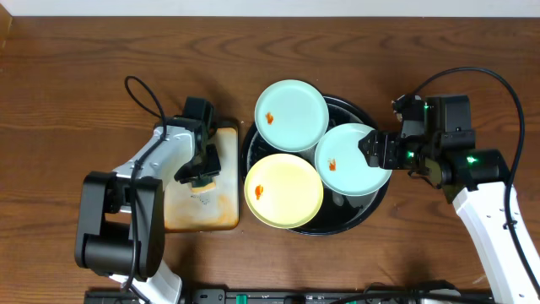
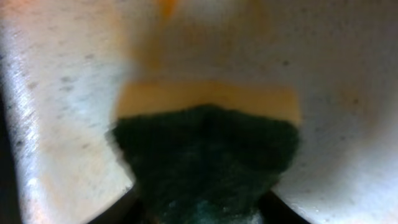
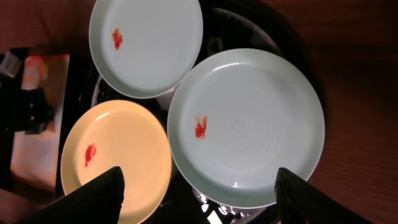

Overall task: Clean dirty plates on tray and stack at the side
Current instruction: 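Lift the sponge with the left gripper and move it over the plates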

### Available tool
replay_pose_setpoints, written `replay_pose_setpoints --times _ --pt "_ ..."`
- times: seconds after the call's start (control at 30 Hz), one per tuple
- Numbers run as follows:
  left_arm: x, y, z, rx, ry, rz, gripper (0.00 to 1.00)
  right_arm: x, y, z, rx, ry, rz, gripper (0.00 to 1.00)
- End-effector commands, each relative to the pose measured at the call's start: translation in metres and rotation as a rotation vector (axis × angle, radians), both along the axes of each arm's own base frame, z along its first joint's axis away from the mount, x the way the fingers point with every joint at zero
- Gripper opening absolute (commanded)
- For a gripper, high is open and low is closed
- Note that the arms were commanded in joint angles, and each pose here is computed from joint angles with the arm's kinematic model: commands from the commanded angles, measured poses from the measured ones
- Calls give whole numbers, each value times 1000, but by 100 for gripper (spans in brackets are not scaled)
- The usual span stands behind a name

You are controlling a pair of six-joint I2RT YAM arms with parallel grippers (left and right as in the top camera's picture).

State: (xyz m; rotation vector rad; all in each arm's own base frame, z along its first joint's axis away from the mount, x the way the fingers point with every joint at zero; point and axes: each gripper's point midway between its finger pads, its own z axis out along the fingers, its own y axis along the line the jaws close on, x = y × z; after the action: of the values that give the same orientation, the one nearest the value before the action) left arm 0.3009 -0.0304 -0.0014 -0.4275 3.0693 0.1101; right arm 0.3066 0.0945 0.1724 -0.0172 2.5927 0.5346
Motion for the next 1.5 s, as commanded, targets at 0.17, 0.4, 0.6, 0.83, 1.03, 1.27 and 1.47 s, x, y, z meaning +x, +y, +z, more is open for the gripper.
replay_pose_setpoints --times 0.17,0.4,0.6,0.83,1.03,1.27,1.47 --pt "-1 3 4 12 11 3 7 5 -2 6 6 -10 -25 76" --pt "13 -4 43 -28 -71 -43 7 7 -6 5 -13 -18 -37 80" --pt "19 -9 70 -57 -156 -77 8 14 -12 -11 -53 21 -59 73" --pt "19 -9 76 -57 -175 -101 7 27 6 -22 17 27 9 67" --pt "18 -19 76 -112 -169 -113 7 25 -26 -44 -110 115 -172 60" --pt "29 -46 90 -191 -213 -180 8 26 -39 -79 -180 220 -233 54" --pt "40 -106 126 -281 -294 -294 7 33 -38 -98 -186 245 -231 52"
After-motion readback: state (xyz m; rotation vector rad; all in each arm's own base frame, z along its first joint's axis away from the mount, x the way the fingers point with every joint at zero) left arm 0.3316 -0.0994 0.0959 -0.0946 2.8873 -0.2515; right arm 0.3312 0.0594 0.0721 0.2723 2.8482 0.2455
